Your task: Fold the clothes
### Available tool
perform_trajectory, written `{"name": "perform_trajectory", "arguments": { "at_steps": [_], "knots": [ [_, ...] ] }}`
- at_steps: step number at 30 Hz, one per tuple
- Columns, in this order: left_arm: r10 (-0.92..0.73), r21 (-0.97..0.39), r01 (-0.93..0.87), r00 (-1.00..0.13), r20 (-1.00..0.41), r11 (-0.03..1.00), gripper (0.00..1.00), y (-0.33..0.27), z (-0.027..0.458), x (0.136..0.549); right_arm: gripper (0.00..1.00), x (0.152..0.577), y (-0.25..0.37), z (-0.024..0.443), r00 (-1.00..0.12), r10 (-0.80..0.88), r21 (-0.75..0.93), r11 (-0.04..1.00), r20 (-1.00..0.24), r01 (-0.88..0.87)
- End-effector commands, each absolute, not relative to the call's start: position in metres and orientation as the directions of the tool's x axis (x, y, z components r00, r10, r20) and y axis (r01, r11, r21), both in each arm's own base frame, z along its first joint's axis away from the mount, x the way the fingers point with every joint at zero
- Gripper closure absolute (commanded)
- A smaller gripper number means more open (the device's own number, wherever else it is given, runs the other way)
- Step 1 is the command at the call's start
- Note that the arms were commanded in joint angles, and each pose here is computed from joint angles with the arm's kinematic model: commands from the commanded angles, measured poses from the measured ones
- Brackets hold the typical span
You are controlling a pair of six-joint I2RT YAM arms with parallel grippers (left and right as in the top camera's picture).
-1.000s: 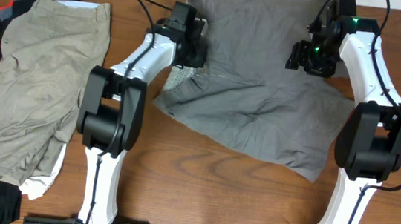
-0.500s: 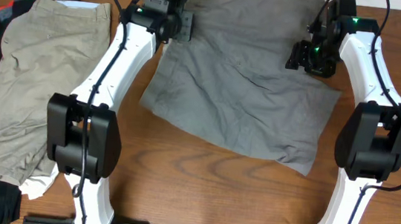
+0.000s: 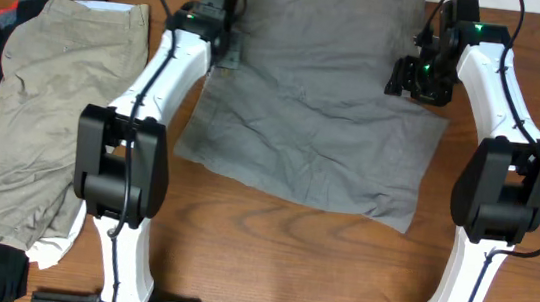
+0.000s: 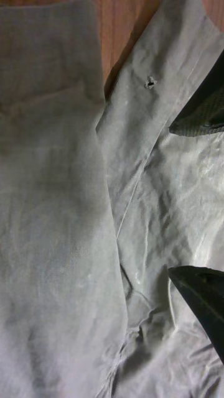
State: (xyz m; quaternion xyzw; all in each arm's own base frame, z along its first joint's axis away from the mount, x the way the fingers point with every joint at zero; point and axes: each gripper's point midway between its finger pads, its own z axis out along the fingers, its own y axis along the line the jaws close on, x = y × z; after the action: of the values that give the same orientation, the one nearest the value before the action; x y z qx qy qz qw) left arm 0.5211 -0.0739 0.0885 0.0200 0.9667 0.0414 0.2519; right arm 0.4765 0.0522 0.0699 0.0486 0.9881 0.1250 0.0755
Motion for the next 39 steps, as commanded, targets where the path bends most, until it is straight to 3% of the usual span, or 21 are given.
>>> {"name": "perform_trajectory", "arguments": {
  "at_steps": [1,3,5,12,20,26,33,39],
  "knots": [
    [0.026,0.124,-0.038,-0.879,-0.477,0.992,0.23,-0.049,0.086,0.521,0.37,0.481,0.053,0.082,-0.981,0.093,0.252,0.967,-0.173,0.047],
    [-0.022,0.111,-0.082,-0.884,-0.466,0.990,0.10,-0.040,0.087,0.517,0.41,0.481,0.053,0.083,-0.980,0.092,0.252,0.967,-0.174,0.046],
    [-0.078,0.094,-0.135,-0.887,-0.455,0.986,0.04,-0.031,0.094,0.510,0.43,0.480,0.054,0.085,-0.980,0.092,0.256,0.966,-0.175,0.045],
    [-0.191,0.032,-0.234,-0.860,-0.474,0.972,0.01,-0.008,0.160,0.476,0.41,0.468,0.054,0.130,-0.970,0.092,0.259,0.965,-0.226,0.031],
    [-0.220,0.036,-0.257,-0.884,-0.412,0.966,0.01,-0.002,0.217,0.400,0.36,0.408,0.040,0.181,-0.978,0.123,0.141,0.985,-0.167,0.099],
    [-0.307,0.081,-0.333,-0.922,-0.236,0.939,0.01,0.004,0.197,0.350,0.36,0.355,0.046,0.190,-0.986,0.159,0.057,0.986,-0.052,0.156],
    [-0.312,0.148,-0.321,-0.947,-0.079,0.935,0.01,0.007,0.154,0.313,0.36,0.300,0.070,0.150,-0.974,0.225,0.032,0.974,0.030,0.226],
    [-0.123,0.027,-0.122,-0.992,0.023,0.992,0.01,-0.017,0.103,0.299,0.34,0.251,0.083,0.108,-0.956,0.291,0.074,0.953,0.034,0.292]
  ]
}}
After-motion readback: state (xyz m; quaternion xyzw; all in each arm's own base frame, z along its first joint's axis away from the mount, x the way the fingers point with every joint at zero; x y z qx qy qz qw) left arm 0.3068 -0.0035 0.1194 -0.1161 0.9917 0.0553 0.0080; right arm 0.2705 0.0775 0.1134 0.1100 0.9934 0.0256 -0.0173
